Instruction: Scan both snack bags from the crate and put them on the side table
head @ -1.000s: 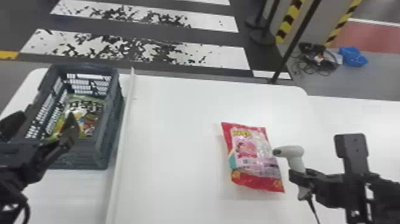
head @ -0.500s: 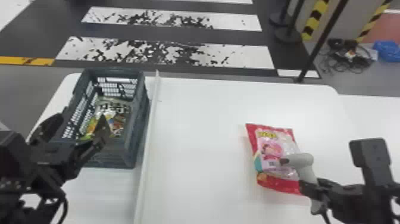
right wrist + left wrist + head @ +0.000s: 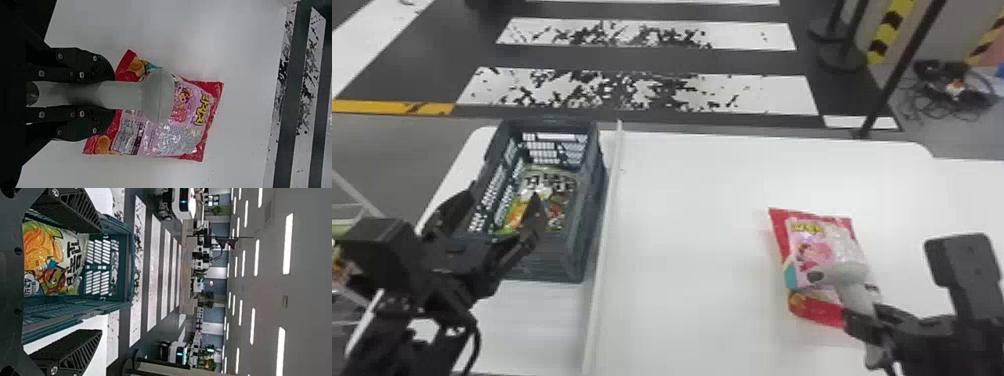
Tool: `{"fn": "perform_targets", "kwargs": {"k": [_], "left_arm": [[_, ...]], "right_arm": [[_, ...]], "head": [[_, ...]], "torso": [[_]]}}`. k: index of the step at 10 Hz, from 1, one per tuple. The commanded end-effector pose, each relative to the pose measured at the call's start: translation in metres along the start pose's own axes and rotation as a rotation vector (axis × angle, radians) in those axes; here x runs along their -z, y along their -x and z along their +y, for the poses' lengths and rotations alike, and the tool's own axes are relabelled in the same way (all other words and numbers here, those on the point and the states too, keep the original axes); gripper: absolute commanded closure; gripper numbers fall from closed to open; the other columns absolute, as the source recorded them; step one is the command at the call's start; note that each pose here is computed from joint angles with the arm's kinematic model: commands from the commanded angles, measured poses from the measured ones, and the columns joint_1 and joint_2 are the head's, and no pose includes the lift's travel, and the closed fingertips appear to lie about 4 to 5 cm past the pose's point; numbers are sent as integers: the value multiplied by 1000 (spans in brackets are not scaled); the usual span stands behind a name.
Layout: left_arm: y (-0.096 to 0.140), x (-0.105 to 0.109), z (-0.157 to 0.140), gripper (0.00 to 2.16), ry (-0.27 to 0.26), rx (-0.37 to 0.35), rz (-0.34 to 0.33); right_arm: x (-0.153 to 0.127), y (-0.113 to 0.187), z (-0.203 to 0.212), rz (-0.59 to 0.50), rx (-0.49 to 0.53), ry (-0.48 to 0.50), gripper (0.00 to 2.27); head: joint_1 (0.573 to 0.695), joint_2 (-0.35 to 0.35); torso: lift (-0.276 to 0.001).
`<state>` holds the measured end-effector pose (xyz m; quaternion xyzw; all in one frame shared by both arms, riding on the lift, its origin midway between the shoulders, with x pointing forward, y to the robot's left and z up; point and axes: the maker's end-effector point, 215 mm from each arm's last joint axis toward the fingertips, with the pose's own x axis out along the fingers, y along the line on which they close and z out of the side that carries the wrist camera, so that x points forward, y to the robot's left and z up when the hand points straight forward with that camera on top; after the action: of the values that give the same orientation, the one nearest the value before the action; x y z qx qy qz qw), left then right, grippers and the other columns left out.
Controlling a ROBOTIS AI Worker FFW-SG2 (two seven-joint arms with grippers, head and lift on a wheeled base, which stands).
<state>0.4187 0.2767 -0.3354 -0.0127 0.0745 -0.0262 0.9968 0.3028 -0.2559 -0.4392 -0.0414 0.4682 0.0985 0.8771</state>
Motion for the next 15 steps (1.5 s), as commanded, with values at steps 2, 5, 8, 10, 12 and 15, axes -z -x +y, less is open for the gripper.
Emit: {"fn": "perform_targets", "kwargs": {"k": [2, 5, 8, 10, 12, 15], "left_arm": [[0, 0, 0, 87, 0, -1, 0], [0, 3, 1, 87, 4, -4, 4], [-1, 2, 1, 87, 4, -4, 2], [-1, 2, 2, 87, 4, -6, 2], [0, 2, 2, 87, 3, -7, 3], [2, 2, 4, 87, -1, -8, 4]], "right_arm": [[-1, -6, 0, 6, 4, 8, 2250], [0, -11, 3, 16, -1, 8, 2250], [-8, -9, -6, -2, 16, 7, 2250], [-14, -16, -41, -2, 89, -8, 2250], [-27, -26, -77, -44, 130, -32, 2250], [-42, -47, -140, -101, 222, -72, 2250]], "head": [[695, 35], [695, 39], [695, 41], [695, 27], [695, -25], [695, -91]], "torso": [[-87], [-87], [-87], [-87], [-87], [-87]]}}
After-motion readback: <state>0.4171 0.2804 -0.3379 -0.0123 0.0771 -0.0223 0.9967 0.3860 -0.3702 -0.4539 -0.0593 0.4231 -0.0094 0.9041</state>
